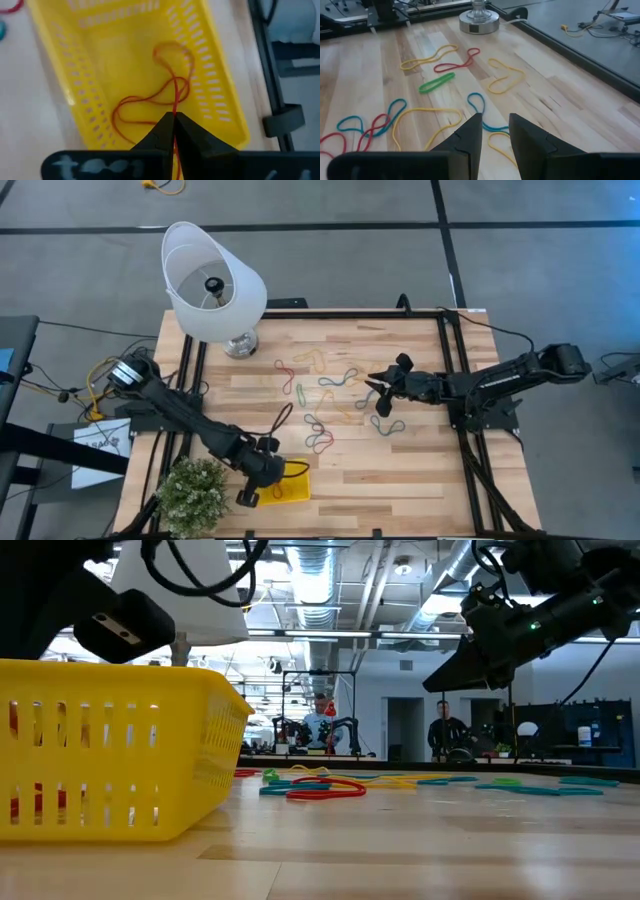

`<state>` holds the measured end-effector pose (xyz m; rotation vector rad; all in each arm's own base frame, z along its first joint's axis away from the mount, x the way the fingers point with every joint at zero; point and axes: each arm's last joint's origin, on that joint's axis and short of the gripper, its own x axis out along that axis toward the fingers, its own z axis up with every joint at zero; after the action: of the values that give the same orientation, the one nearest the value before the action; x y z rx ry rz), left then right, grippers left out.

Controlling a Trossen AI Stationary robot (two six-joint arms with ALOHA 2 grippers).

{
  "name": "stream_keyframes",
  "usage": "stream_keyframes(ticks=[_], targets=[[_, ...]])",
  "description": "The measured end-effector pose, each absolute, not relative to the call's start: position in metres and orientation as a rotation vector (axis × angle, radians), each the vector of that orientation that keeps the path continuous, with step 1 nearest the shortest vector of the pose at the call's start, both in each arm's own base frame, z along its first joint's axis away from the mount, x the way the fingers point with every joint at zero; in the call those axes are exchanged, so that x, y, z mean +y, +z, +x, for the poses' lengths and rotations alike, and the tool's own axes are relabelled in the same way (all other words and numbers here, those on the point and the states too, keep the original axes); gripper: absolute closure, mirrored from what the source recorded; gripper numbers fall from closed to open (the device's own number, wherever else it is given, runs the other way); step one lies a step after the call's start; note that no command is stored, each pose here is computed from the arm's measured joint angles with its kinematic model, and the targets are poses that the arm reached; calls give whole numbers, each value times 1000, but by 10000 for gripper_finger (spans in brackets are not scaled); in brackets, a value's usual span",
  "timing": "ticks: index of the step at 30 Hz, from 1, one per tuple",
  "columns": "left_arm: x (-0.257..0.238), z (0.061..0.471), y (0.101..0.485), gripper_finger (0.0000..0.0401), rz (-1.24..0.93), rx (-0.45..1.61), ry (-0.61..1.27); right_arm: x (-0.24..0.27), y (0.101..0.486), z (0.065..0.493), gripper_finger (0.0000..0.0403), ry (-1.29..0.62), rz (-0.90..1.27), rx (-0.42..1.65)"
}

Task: Pick and place items into bin
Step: Put the red rubber band into the yellow bin

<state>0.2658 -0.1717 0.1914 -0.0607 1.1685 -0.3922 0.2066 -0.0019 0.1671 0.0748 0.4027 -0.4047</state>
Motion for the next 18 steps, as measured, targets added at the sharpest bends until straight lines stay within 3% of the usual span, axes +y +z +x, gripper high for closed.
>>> stream_keyframes(ticks=[7,18], targets=[[-166,273,192,393,-141,1146,-313,-2,168,207,310,-405,76,396],[-152,269,187,315,-249,1311,-266,-2,171,209,310,-404,84,354]])
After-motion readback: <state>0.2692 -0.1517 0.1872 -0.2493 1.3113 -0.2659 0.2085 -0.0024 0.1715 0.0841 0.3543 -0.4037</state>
